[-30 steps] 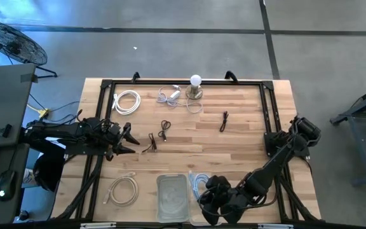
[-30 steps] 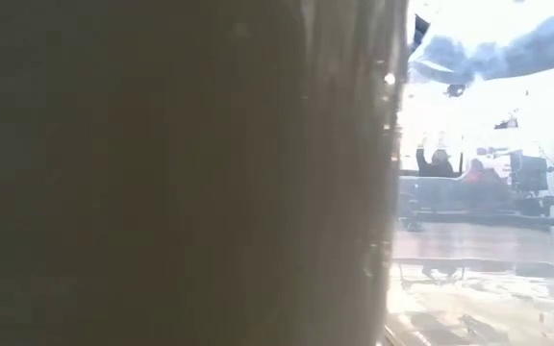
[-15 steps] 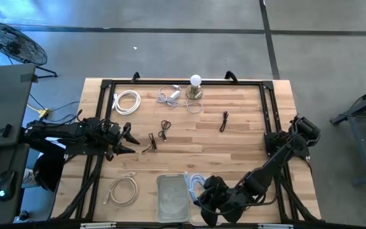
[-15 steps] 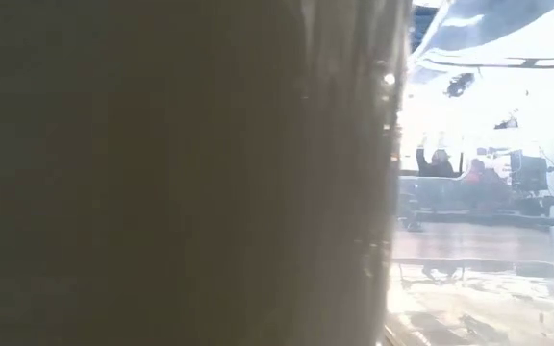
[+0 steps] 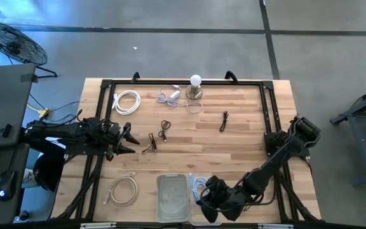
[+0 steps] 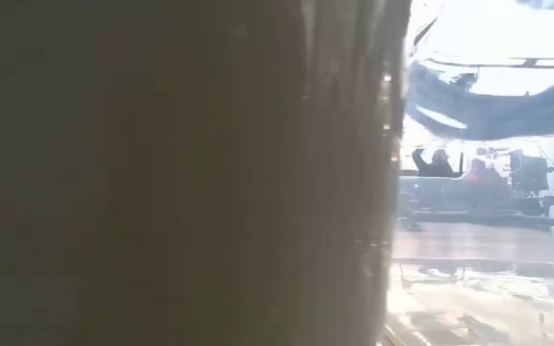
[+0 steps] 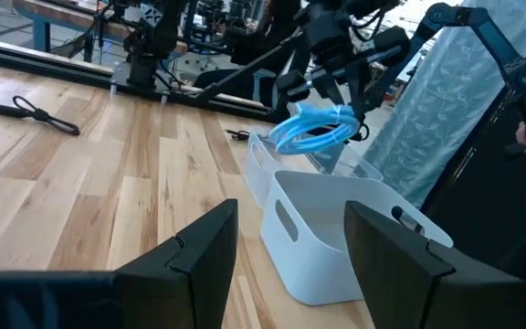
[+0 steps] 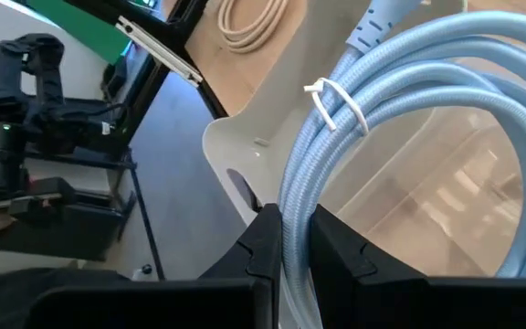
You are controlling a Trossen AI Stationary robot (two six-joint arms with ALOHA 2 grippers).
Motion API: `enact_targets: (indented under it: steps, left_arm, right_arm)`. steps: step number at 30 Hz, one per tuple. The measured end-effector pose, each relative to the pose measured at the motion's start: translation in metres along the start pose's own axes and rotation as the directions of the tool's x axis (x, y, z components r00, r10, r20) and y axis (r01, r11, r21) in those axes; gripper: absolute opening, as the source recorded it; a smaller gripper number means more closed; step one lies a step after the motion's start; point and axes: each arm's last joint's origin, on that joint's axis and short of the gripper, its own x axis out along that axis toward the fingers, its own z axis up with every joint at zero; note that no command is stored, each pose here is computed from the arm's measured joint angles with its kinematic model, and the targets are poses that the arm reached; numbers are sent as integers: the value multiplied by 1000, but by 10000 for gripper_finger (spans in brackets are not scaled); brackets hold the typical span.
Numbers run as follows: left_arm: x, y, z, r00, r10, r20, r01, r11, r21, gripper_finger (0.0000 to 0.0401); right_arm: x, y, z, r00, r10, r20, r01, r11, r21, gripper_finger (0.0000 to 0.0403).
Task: Pick & Place USB Port
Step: Put the blue HDMI cable into the transparent bin, then put the black charger cable into the gray bin
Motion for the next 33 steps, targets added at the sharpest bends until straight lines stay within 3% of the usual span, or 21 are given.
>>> enact_targets:
  steps: [12,18,22,33]
  left_arm:
    - [0,0,0,1000,2,-6,-2,1000,-4,198]
    - [0,0,-1,1000,4,-12,-4,1000,-4,198]
    - [0,0,-1,1000,4,-13,-5,1000,-4,198]
    - [0,0,-1,1000,4,-13,-4,1000,-6,198]
  right_arm:
    - [4,-14,1,995,-82,-56,81,997,-16,33]
    - [7,-16,6,993,-91,-75,91,996,-5,131]
    - [8,-16,9,991,-88,-97,88,996,-8,174]
    - [-2,-4,20,996,4,-86,-11,997,-82,187]
